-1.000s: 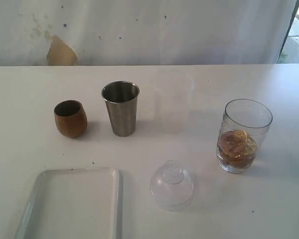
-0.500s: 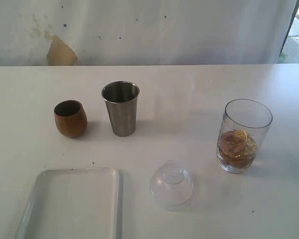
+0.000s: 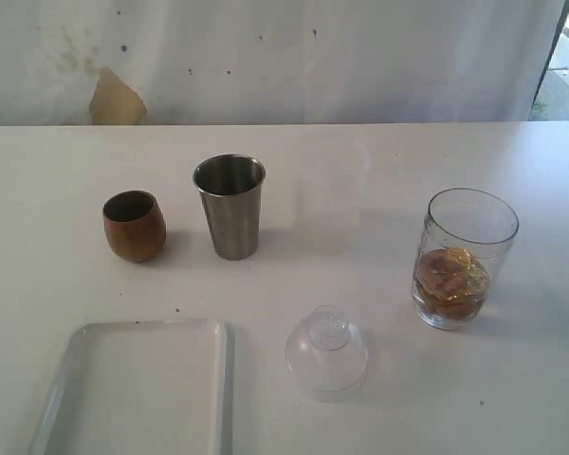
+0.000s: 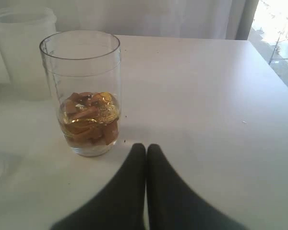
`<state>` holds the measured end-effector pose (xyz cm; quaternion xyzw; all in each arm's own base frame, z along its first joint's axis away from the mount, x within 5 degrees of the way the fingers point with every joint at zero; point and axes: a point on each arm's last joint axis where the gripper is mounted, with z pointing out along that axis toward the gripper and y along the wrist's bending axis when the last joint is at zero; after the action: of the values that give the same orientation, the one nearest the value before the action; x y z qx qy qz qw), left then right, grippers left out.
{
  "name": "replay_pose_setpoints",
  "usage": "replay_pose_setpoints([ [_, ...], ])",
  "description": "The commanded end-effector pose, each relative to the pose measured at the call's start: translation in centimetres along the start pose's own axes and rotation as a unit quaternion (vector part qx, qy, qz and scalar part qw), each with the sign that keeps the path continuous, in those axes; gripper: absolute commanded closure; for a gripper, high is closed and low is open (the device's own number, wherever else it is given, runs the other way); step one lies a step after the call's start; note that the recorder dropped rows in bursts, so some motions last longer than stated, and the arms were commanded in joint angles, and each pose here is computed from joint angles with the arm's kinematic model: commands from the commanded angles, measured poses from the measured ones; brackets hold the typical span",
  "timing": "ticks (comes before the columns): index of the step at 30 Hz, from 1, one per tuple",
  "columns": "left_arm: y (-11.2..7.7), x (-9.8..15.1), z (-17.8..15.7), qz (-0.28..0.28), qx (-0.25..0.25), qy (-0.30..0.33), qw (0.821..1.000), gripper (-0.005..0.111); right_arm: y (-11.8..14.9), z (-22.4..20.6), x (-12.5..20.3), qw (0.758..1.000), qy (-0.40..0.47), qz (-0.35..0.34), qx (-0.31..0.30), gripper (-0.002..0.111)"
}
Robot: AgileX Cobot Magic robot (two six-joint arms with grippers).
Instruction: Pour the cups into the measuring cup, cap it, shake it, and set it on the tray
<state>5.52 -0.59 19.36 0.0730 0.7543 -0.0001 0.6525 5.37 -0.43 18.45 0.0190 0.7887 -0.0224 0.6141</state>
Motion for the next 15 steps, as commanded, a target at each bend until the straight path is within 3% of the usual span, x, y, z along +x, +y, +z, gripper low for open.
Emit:
replay_pose_setpoints([
  [1,-0.04,0.18,0.02,-0.007,0.001,0.0,1.0,0.107,-0.01,0.02,0.15,1.0,0.0,-0.001,0.0,0.108],
  [15,-0.04,0.18,0.02,-0.007,0.001,0.0,1.0,0.107,-0.03,0.01,-0.28,1.0,-0.024,-0.012,0.002,0.108],
])
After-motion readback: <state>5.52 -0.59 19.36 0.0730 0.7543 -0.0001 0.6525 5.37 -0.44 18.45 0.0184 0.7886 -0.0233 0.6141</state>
